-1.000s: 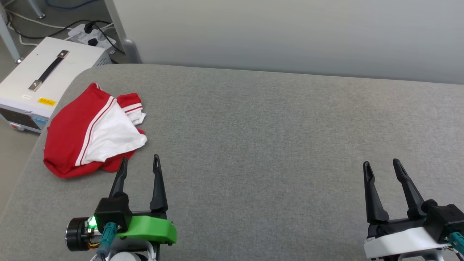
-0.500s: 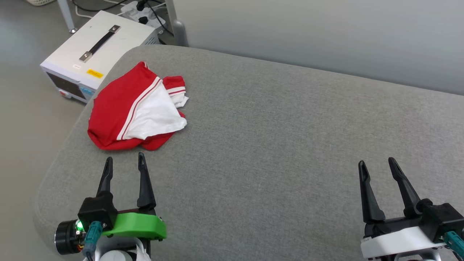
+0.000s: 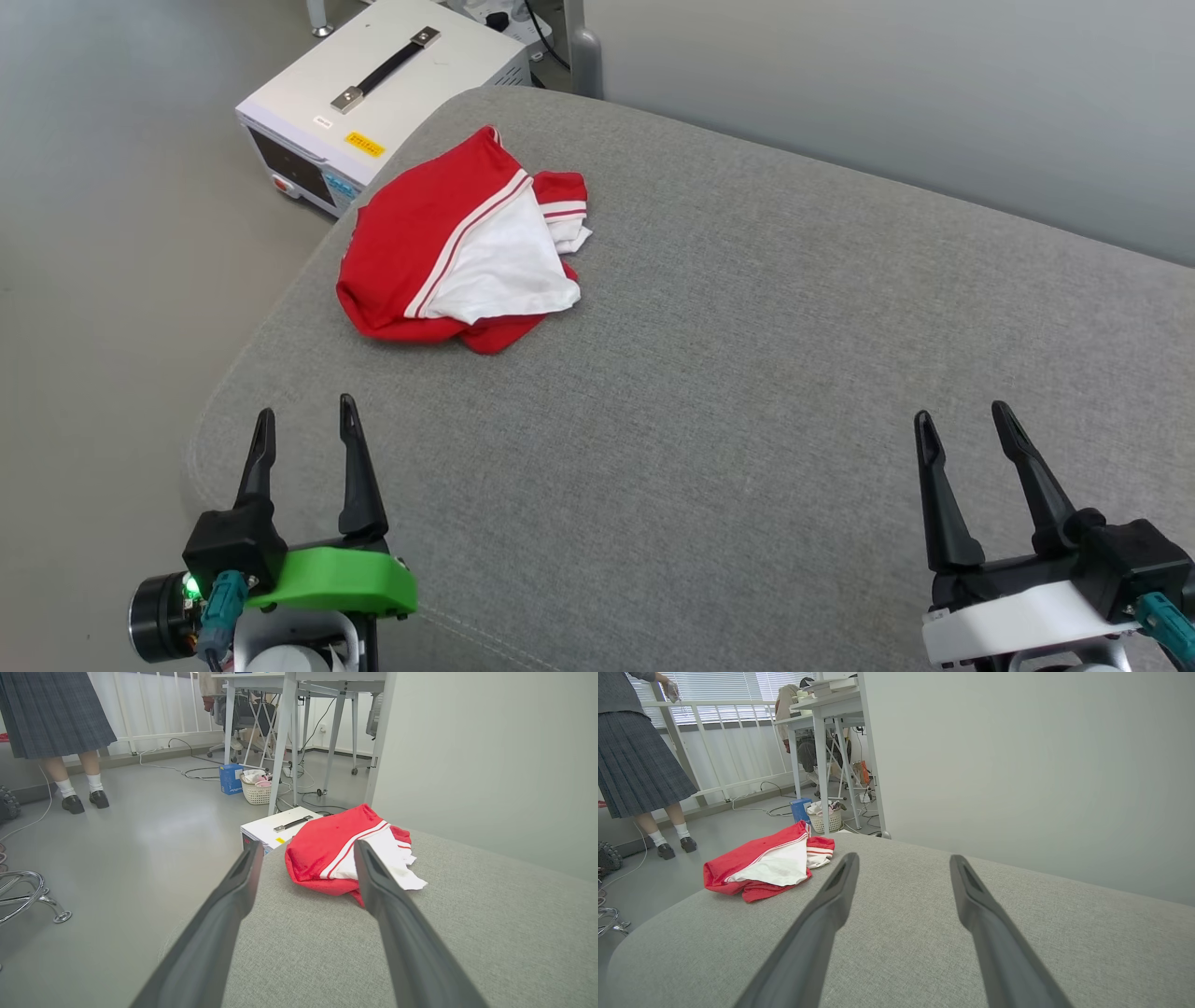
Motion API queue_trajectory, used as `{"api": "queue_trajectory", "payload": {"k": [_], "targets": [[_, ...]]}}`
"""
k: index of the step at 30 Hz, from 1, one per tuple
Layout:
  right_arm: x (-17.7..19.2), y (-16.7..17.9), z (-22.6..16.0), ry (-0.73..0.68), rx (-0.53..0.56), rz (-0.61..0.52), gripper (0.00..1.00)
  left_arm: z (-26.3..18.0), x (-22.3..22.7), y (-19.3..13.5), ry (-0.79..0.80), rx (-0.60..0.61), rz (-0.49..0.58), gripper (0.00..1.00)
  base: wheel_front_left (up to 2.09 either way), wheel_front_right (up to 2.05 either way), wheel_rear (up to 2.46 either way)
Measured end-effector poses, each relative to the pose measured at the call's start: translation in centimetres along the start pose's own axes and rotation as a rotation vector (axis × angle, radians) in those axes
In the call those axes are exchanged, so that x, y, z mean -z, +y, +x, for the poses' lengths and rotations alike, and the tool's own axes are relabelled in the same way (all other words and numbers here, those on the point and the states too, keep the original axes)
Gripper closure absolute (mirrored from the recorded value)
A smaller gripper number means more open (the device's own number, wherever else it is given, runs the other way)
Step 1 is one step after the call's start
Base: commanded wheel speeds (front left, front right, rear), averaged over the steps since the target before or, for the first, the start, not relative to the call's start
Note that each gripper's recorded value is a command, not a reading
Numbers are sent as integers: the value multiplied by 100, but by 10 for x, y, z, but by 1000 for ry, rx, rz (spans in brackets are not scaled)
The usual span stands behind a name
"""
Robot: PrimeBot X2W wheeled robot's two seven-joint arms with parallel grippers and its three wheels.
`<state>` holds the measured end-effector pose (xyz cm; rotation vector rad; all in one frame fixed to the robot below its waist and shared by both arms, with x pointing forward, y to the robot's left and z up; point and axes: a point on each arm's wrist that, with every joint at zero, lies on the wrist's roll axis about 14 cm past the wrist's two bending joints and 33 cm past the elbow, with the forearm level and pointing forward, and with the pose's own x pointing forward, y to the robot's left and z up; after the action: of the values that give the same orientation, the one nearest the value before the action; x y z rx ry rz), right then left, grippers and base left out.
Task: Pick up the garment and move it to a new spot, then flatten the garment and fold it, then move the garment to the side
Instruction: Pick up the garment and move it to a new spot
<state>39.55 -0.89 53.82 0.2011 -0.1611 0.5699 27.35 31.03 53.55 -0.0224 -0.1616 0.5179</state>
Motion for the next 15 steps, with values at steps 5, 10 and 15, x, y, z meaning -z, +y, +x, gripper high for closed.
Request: {"api": "queue_trajectory", "payload": {"k": [5, 10, 15], "targets": [[3, 6, 3, 4, -19, 9, 0, -2, 1, 11, 5, -32, 3, 0, 0, 0, 0], [3, 2, 1, 7, -8, 6, 0, 1, 2, 14, 7, -36, 5, 0, 0, 0, 0], [5, -2, 1, 10, 0, -5, 0, 17, -3, 12, -14, 0, 5, 0, 0, 0, 0]]}}
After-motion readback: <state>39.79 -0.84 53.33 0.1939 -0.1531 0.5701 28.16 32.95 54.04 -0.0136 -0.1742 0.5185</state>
